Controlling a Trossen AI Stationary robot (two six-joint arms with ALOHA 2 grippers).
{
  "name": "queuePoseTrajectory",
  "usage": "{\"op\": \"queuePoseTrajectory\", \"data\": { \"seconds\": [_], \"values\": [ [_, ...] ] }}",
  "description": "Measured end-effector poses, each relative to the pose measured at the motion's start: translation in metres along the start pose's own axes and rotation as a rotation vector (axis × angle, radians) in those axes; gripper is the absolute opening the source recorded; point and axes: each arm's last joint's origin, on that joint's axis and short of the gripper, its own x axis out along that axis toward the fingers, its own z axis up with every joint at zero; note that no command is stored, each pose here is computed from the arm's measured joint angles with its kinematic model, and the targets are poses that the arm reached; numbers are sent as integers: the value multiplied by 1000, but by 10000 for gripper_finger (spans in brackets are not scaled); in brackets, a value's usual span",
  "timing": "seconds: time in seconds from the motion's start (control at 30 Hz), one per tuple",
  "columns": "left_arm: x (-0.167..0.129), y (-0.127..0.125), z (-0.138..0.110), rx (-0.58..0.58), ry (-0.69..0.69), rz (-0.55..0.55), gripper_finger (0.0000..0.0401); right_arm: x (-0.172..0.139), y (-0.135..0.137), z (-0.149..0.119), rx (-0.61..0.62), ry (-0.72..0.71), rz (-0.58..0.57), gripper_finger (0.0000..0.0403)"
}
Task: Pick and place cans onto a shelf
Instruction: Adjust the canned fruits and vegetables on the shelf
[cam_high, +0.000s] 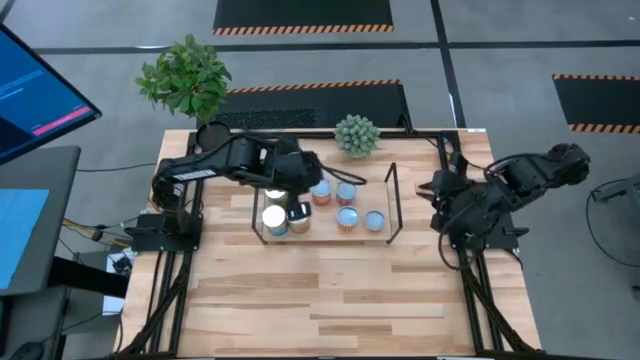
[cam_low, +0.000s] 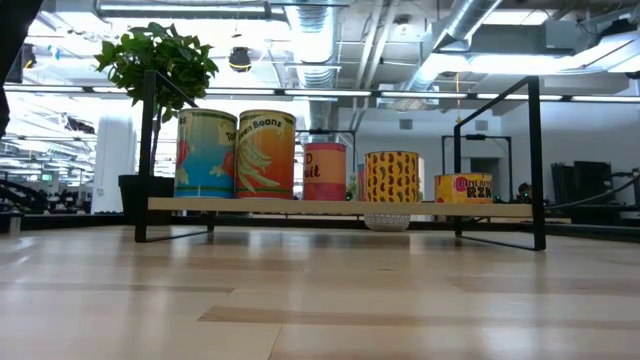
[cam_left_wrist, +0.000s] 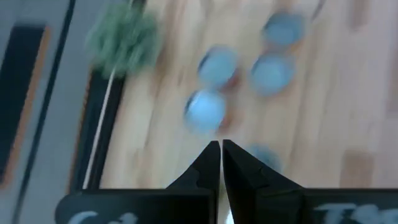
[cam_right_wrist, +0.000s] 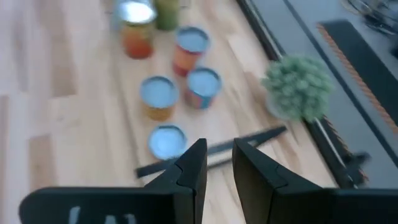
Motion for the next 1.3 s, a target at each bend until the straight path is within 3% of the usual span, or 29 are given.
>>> {"op": "queuePoseTrajectory", "data": {
  "seconds": [0.1, 0.17, 0.3, 0.43, 0.53, 0.7, 0.77, 0.9, 1.0, 1.1, 1.23, 1.3],
  "values": [
    [-5, 3, -6, 25, 8, 15, 8, -6, -4, 2, 8, -53, 43, 101],
    [-14, 4, -12, 73, 13, -50, 8, -11, -8, 3, 28, -90, 62, 101],
    [-37, 10, -21, 38, -41, -105, 8, -20, -16, 3, 42, -155, 89, 101],
    [-78, 25, -47, -12, -136, -37, 8, -28, -24, 1, 25, -201, 103, 101],
    [-92, 30, -74, -83, -153, 42, 8, -31, -29, 0, 43, -231, 86, 101],
    [-83, 30, -118, -173, -229, 95, 8, -20, -22, -6, 26, -293, 106, 101],
    [-72, 27, -128, -172, -292, 25, 8, -13, -16, -7, 20, -350, 125, 101],
    [-56, 24, -143, -127, -399, -152, 8, -5, -6, 3, 127, -506, 159, 101],
    [-54, 23, -149, -66, -484, -220, 8, -2, 2, 13, 178, -575, 205, 101],
    [-53, 22, -150, -34, -501, -224, 8, 3, 8, 25, 118, -636, 167, 101],
    [-61, 32, -156, -134, -533, -128, 8, 15, 18, 33, 76, -635, 133, 101],
    [-65, 34, -159, -143, -544, -117, 9, 24, 23, 40, 115, -650, 119, 101]
  ]
}}
